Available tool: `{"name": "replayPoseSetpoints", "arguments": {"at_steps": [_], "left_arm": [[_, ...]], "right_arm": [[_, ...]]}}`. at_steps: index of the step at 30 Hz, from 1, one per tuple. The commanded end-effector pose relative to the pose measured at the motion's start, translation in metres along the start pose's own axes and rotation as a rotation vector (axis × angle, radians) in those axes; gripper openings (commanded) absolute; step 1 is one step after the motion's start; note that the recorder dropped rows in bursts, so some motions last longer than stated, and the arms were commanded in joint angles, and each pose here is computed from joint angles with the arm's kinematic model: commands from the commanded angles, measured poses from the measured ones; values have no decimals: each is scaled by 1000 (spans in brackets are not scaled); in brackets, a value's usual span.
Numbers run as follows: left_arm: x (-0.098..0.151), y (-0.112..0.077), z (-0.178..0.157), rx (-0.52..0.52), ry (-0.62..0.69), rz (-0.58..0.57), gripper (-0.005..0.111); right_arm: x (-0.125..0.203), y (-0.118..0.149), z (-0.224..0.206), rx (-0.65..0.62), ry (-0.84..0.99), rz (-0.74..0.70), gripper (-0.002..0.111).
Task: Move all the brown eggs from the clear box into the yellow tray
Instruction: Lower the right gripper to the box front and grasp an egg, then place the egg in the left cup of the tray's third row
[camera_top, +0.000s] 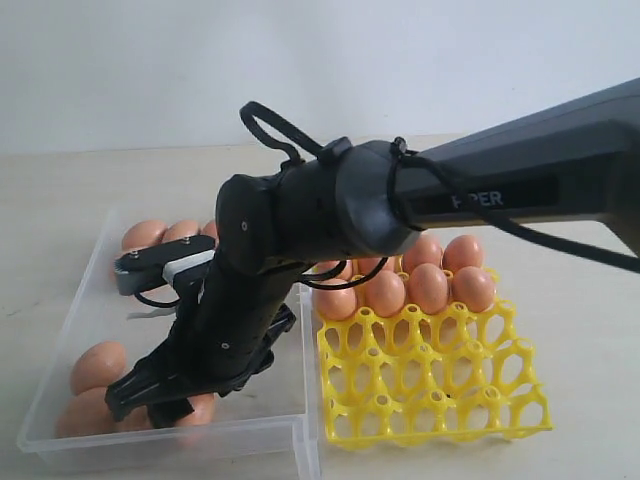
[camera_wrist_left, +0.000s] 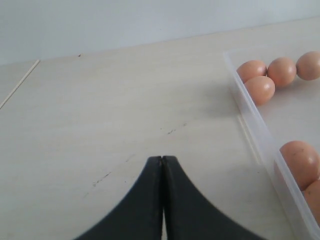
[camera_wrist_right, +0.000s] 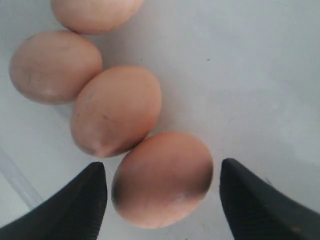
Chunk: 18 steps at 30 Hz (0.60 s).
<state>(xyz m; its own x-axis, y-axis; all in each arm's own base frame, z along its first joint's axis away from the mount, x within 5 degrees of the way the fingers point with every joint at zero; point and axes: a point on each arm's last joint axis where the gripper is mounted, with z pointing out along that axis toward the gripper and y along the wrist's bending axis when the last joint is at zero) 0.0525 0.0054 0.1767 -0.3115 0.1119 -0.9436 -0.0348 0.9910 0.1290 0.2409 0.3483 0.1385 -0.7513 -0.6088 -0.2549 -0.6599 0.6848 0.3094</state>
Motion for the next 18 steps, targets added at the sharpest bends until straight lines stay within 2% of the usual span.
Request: {"name": "replayPoseSetpoints", "arguments": {"at_steps": [1, 2, 4, 5, 7, 9, 10, 12, 14, 18], "left_arm": [[-2, 0, -1, 5, -19, -5, 0], [-2, 0, -1, 5, -19, -5, 0], [-2, 0, -1, 5, -19, -5, 0], [-2, 0, -1, 5, -19, -5, 0], [-2, 0, -1, 5, -19, -5, 0], [-2, 0, -1, 5, -19, -5, 0], [-2, 0, -1, 5, -19, -5, 0], [-2, 0, -1, 5, -19, -5, 0], [-2, 0, -1, 5, -19, -5, 0], [-2, 0, -1, 5, -19, -5, 0]], "right_arm": [[-1, -1, 9, 0, -5, 8, 56], [-1, -2, 9, 1, -8, 9, 51], [-4, -3, 9, 18, -38, -10, 13], [-6, -5, 7, 37, -53, -35, 0], [-11, -11, -5, 100, -116, -96, 0], [-11, -19, -25, 164, -289, -125, 0], [-6, -22, -40, 172, -432, -148, 0], [24, -28, -55, 190, -620, -204, 0], [48, -36, -64, 230, -730, -216, 0], [90, -53, -77, 375, -813, -247, 0]]}}
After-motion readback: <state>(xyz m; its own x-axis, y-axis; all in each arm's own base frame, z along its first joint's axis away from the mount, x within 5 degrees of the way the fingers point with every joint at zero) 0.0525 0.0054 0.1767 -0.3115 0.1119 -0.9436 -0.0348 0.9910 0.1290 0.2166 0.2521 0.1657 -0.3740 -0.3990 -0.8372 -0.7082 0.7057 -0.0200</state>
